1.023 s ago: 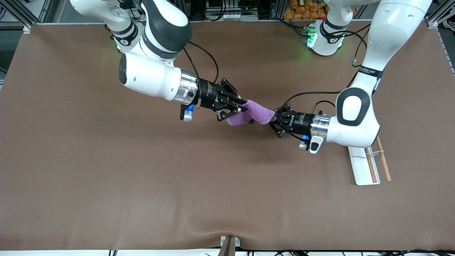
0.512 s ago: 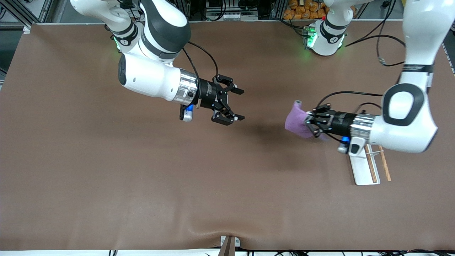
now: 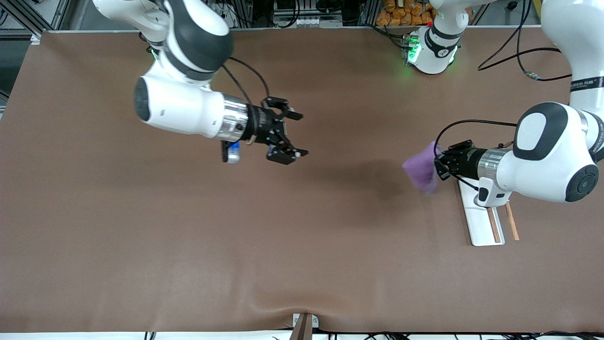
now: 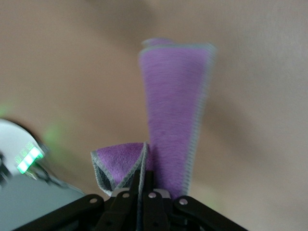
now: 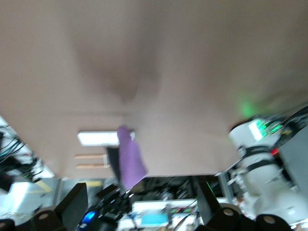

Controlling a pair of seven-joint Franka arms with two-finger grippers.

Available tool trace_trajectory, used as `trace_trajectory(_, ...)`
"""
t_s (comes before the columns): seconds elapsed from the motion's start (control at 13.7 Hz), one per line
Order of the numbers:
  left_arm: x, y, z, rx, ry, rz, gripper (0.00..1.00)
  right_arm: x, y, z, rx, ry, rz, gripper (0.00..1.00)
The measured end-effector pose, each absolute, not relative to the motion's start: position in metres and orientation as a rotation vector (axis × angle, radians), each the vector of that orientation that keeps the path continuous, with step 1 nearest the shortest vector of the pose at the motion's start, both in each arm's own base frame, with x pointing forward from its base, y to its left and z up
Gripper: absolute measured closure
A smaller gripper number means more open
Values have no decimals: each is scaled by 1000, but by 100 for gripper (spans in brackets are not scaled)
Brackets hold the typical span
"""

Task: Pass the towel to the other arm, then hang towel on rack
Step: 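Carry the towel with the left gripper while the right gripper withdraws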

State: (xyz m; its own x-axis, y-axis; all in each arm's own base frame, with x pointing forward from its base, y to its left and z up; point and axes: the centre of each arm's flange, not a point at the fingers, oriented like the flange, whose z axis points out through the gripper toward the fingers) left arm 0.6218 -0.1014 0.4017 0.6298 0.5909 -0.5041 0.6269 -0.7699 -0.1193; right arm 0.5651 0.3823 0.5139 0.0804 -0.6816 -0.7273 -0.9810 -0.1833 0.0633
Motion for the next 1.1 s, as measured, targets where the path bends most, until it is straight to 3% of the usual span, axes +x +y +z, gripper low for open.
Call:
trace_trajectory(0.37, 631, -44, 402, 2898, 768, -724, 98, 569, 305, 529, -2190, 1458, 973, 0)
trace_trajectory(0.73, 635, 29, 393, 2915, 374, -675, 98, 537, 251, 542, -2750, 1166, 810, 0)
trace_trajectory(1.1, 641, 61, 388, 2940, 233, -646, 98, 528, 219, 549, -3148, 748, 623, 0)
